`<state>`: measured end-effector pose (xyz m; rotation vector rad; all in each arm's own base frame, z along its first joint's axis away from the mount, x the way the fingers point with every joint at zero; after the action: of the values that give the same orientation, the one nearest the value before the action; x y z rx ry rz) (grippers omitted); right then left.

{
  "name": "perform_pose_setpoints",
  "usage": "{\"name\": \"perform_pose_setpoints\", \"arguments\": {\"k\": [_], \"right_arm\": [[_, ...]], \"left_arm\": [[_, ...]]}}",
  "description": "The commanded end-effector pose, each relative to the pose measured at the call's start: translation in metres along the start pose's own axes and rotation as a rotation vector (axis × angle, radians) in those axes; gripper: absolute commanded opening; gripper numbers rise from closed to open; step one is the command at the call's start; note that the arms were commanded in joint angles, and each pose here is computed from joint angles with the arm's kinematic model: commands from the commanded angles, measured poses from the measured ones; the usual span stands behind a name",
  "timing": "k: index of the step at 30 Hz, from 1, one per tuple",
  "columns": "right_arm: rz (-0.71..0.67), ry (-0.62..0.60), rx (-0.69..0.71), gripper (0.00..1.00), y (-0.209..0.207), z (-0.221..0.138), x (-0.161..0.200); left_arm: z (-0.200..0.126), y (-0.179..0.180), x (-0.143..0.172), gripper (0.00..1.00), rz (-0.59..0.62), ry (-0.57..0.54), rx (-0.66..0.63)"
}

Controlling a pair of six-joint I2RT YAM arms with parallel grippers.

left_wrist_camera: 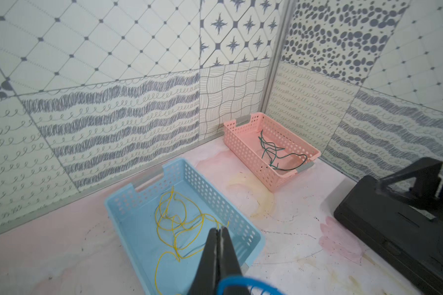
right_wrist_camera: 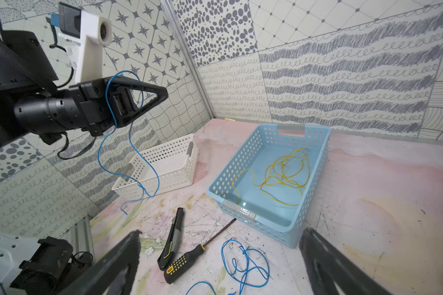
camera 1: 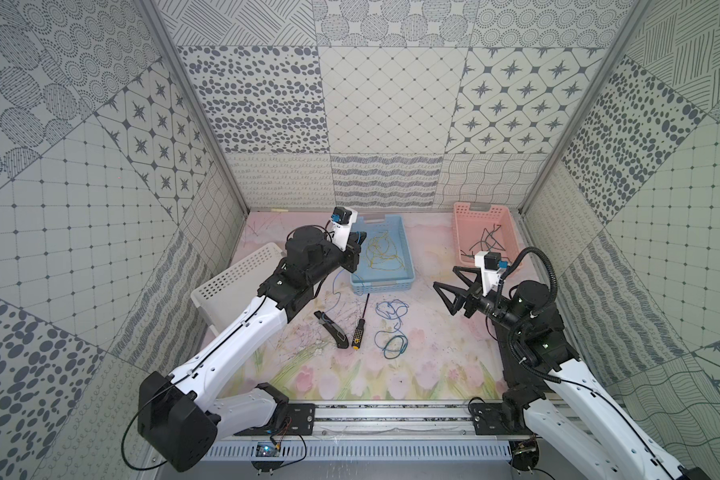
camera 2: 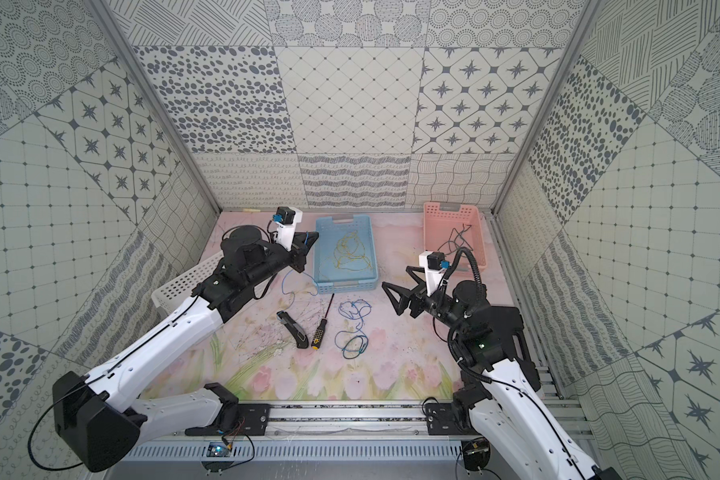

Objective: Untangle and sort cables by color
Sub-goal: Place the cable in the bin.

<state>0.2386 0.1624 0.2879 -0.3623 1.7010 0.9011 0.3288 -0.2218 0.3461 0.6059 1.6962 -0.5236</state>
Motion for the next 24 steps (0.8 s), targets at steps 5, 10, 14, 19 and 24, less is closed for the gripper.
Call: {"name": "perform_pose_setpoints", "arguments": {"k": [5, 10, 14, 19, 24], "right_arm": [[-0.003, -0.055, 0.073, 0.99, -0.015, 0.005, -0.007], [-0.002, -0.077, 0.124, 0.99, -0.021, 0.001, -0.011], [0.0, -0.108, 0.187, 0.99, -0.031, -0.008, -0.008], [0.009, -0.116, 0.201, 0.99, -0.035, -0.009, -0.007], [0.02, -0.099, 0.189, 0.99, -0.036, -0.005, -0.003]], "left_arm": [[-0.004, 0.054, 0.006, 0.0, -0.193, 0.197, -0.276], [-0.029, 0.112, 0.006, 0.0, -0.292, 0.192, -0.452], [-0.063, 0.163, 0.019, 0.0, -0.421, 0.192, -0.608], [-0.1, 0.206, 0.055, 0.0, -0.587, 0.23, -0.733], [-0.134, 0.244, 0.084, 0.0, -0.633, 0.258, -0.951]]}}
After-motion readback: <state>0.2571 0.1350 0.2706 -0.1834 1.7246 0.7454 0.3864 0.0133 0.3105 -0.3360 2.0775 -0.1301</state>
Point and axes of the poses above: each gripper's point midway between its finger pads, its own z axis out along the fingers, its own y axis along the line the jaws close on, x = y × z, the point moved 2 cm from there along -z, back along the fingers, and after that the axes turned 4 degrees about z, right-handed, at the moved point
